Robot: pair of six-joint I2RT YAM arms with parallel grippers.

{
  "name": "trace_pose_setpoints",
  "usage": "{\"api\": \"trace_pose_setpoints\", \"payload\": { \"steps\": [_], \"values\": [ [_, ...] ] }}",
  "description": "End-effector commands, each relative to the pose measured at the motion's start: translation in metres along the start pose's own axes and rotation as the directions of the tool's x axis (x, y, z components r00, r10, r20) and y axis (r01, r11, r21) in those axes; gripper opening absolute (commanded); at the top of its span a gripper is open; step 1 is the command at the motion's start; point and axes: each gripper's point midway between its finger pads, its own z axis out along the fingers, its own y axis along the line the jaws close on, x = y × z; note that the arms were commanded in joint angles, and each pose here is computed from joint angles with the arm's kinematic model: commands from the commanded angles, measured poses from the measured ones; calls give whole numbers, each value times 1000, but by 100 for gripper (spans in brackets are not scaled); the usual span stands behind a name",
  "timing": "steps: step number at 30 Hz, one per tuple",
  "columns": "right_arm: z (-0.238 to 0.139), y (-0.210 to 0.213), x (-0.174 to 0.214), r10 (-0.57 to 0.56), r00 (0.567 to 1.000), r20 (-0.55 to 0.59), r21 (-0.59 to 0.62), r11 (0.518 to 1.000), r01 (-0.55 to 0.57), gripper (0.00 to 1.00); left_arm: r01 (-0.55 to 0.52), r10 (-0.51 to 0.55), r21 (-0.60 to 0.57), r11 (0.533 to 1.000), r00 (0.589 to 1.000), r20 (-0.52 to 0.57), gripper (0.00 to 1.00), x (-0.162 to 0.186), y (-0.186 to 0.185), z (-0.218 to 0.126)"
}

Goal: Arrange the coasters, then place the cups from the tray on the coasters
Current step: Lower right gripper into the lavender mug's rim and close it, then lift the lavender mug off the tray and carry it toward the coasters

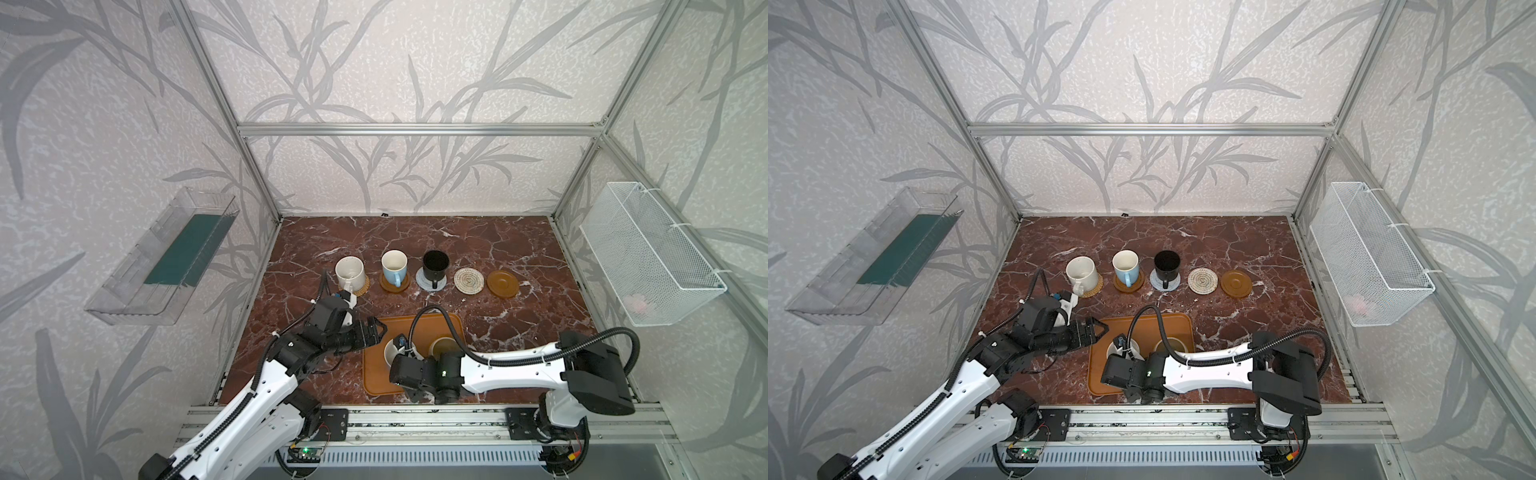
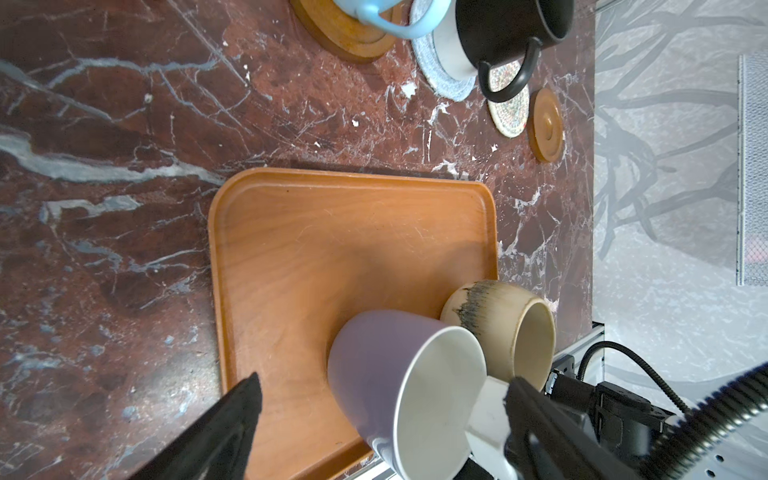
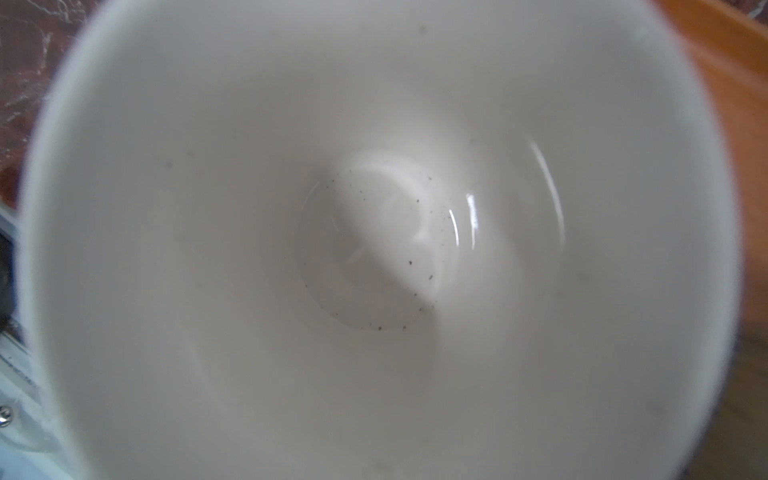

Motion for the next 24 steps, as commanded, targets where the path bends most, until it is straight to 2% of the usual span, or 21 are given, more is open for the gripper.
{"api": "trace_pose_setpoints", "payload": {
  "steps": [1,11,19,24],
  "values": [
    [-22,9,-35,19,992,127,-16,1000,-17,0,35,-38,70,997,999,38,96,-10,-14,-7],
    [-43,5,-59,24,981,195,-30,999,-19,0,45,-58,155,987,995,82,95,-21,-35,-21],
    [-61,-16,-79,64,970,234,-40,998,-56,0,66,-100,239,969,986,135,96,-35,-54,-32],
    [-71,-30,-89,66,963,260,-41,998,-57,0,61,-101,308,950,988,116,96,-37,-66,-25]
  ]
}}
